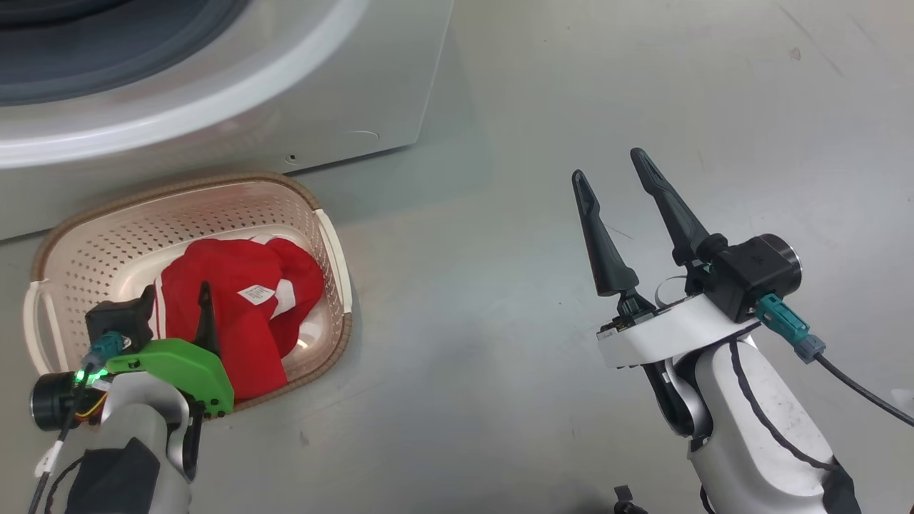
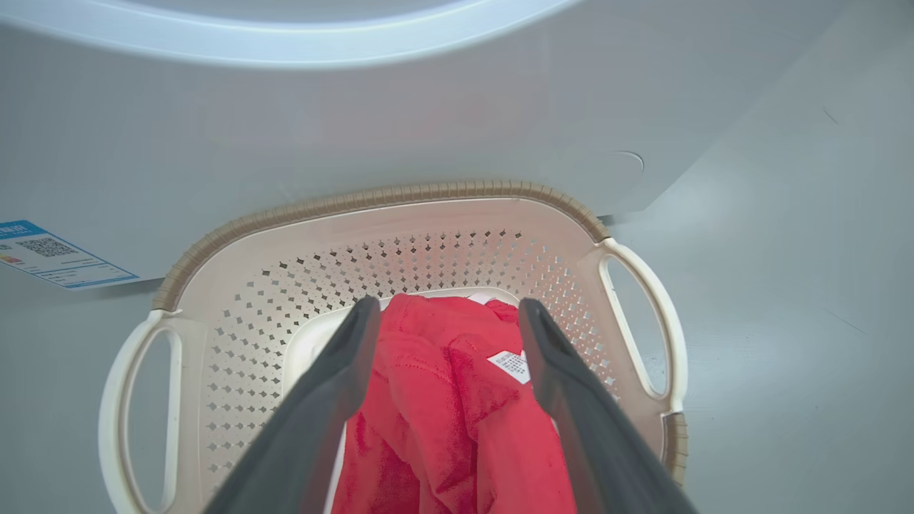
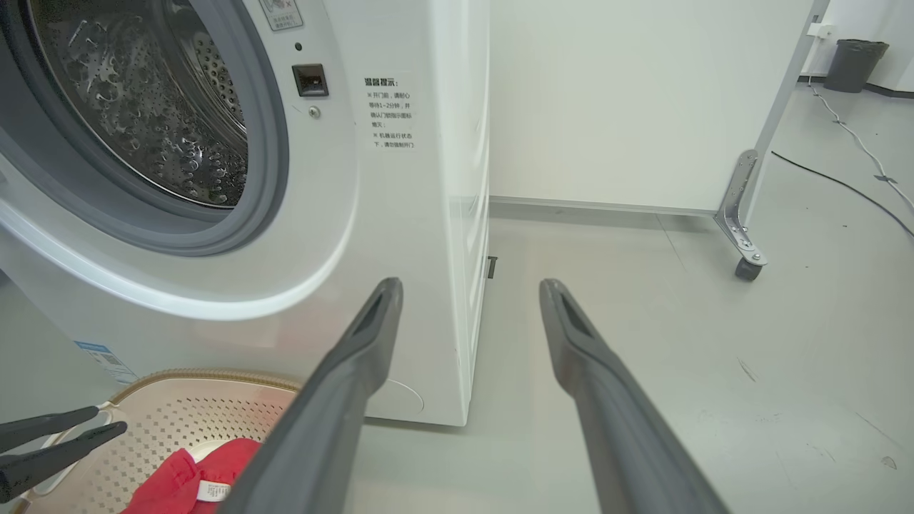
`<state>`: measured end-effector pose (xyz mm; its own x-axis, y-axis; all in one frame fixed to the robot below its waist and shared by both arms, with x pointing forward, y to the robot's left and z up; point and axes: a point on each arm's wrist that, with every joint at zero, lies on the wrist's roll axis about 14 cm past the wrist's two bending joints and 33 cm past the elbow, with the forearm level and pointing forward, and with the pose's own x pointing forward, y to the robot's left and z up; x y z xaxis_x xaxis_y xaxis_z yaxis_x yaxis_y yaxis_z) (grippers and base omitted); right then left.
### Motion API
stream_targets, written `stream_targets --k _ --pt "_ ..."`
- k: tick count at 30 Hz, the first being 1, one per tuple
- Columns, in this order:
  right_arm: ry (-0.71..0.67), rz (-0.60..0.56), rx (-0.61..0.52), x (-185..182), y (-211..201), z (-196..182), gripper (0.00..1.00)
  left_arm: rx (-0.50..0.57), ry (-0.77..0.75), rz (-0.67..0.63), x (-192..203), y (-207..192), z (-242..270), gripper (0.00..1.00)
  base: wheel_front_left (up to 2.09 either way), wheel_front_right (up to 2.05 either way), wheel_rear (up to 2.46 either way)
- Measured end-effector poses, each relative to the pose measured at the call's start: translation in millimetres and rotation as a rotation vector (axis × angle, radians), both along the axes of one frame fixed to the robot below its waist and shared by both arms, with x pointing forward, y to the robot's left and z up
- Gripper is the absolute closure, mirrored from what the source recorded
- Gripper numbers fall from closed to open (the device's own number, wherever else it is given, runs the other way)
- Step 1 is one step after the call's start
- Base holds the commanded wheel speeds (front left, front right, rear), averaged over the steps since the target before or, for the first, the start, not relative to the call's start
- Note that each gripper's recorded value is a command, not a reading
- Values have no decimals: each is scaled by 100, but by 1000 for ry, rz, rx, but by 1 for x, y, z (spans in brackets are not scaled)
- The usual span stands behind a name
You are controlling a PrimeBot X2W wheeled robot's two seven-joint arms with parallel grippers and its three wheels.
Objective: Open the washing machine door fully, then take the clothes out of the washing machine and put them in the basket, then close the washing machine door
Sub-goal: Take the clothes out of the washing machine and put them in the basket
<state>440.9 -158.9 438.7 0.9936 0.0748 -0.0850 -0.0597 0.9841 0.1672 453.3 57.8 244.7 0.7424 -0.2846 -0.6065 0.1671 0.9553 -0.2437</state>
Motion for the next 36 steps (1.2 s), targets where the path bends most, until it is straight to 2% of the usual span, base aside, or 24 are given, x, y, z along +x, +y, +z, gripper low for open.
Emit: stream_targets --k 11,22,30,36 --pt "-21 9 -24 -15 1 12 0 -35 -259 33 25 7 85 0 0 0 0" --pt "-64 20 -15 -32 6 31 0 -12 -511 71 21 32 176 0 0 0 0" --pt "-79 33 -7 -52 12 39 0 25 -634 110 -6 52 220 0 0 0 0" --pt "-87 32 -7 -64 13 43 0 48 -653 131 -29 61 228 0 0 0 0"
